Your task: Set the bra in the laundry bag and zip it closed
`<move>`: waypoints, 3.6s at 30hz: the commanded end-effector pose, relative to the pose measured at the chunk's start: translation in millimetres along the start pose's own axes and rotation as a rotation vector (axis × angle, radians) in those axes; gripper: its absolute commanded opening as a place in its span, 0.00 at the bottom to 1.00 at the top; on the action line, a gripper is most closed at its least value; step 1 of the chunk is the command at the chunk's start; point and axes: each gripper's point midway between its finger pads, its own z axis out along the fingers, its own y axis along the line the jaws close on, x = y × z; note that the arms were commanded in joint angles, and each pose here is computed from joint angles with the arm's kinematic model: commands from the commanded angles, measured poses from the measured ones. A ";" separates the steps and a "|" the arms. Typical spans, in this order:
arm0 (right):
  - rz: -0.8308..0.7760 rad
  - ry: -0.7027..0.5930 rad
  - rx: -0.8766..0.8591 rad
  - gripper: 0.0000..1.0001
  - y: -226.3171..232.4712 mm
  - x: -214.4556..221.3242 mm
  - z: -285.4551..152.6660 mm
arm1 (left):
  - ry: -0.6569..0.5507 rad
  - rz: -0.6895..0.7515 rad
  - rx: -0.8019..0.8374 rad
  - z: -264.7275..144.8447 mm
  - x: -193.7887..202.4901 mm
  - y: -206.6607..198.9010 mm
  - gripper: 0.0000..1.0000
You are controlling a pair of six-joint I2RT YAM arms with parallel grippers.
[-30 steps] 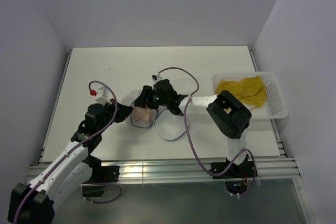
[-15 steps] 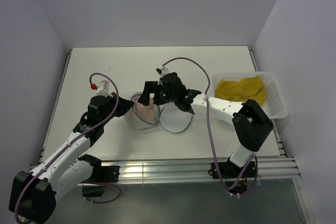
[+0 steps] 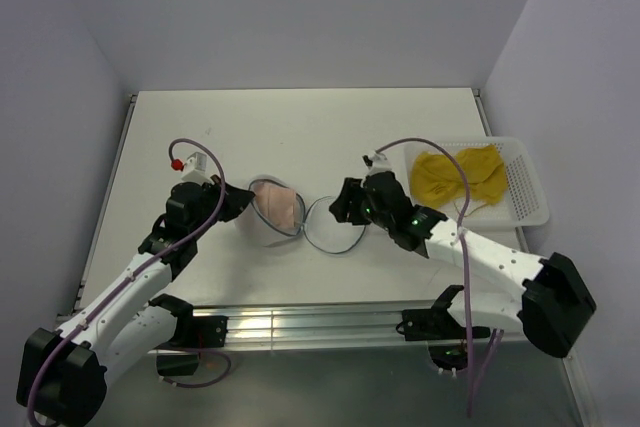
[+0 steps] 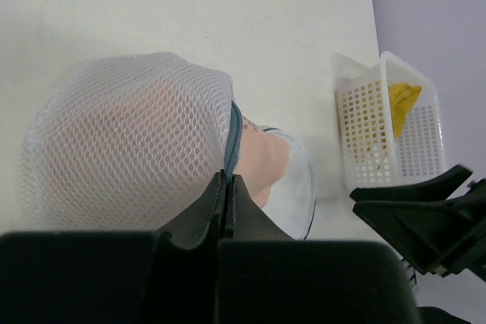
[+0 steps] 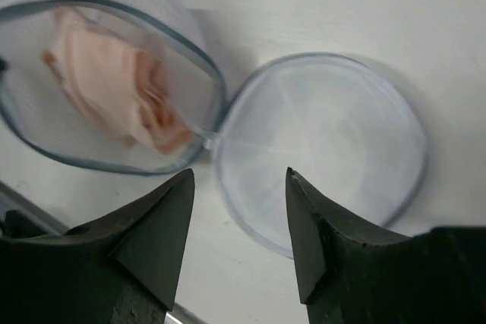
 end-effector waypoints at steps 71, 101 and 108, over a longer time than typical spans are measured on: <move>-0.307 -0.093 -0.027 0.00 84.3 -94.1 -61.2 | -0.096 0.093 0.111 -6.8 -28.3 -52.9 0.00; 0.030 -0.039 0.084 0.00 -43.8 -9.3 20.0 | -0.149 0.042 -0.057 2.0 -61.7 -11.5 0.15; -0.040 -0.038 0.124 0.60 -46.4 -24.6 7.5 | -0.036 0.077 -0.010 8.8 -40.3 -15.4 0.72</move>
